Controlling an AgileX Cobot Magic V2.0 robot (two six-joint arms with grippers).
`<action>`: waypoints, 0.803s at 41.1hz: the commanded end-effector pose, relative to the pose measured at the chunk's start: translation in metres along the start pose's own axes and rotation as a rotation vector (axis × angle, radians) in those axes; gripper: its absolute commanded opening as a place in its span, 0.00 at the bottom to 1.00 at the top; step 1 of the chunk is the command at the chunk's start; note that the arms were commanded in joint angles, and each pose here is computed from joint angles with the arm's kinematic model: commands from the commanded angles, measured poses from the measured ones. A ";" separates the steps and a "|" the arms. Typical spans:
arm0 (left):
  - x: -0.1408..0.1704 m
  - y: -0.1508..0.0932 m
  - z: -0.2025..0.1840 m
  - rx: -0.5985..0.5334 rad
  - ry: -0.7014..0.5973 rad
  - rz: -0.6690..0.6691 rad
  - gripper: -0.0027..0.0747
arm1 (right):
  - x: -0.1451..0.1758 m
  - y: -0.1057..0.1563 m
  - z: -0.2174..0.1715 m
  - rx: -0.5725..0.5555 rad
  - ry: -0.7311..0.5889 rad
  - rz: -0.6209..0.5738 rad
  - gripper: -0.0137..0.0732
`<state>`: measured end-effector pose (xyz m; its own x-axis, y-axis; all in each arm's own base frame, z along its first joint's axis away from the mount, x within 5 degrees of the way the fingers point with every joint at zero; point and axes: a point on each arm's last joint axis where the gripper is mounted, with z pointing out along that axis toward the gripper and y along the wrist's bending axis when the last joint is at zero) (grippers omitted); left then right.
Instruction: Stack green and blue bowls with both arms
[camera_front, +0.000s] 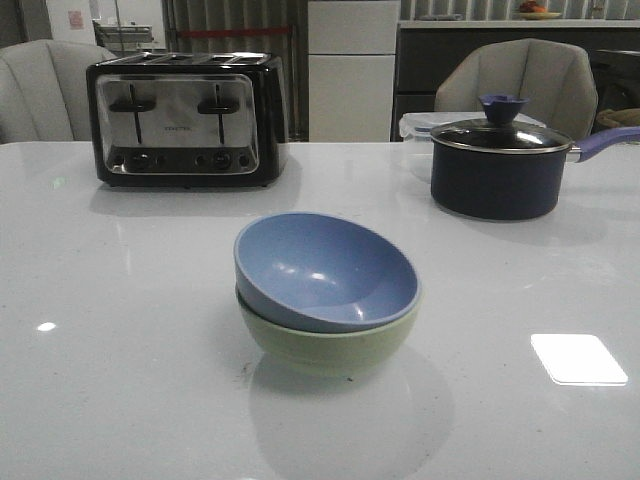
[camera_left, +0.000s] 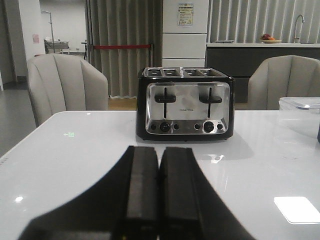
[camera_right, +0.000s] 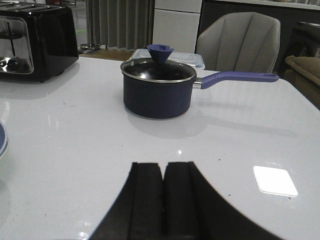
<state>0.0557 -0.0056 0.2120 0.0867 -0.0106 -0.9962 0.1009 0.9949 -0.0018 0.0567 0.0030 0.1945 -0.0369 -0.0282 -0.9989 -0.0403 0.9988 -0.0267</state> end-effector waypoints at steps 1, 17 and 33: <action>-0.009 0.000 -0.002 0.005 -0.111 -0.006 0.15 | -0.011 -0.002 -0.002 0.030 -0.120 -0.012 0.19; -0.009 0.000 -0.002 0.005 -0.111 -0.006 0.15 | -0.019 -0.004 -0.004 0.045 -0.212 0.005 0.19; -0.009 0.000 -0.002 0.005 -0.111 -0.006 0.15 | -0.021 -0.004 -0.004 0.059 -0.232 0.053 0.19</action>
<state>0.0557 -0.0056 0.2120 0.0867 -0.0106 -0.9962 0.1009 0.9949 -0.0018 0.0566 -0.0008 0.2047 0.0750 0.0326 -0.9967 0.0115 0.9994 0.0335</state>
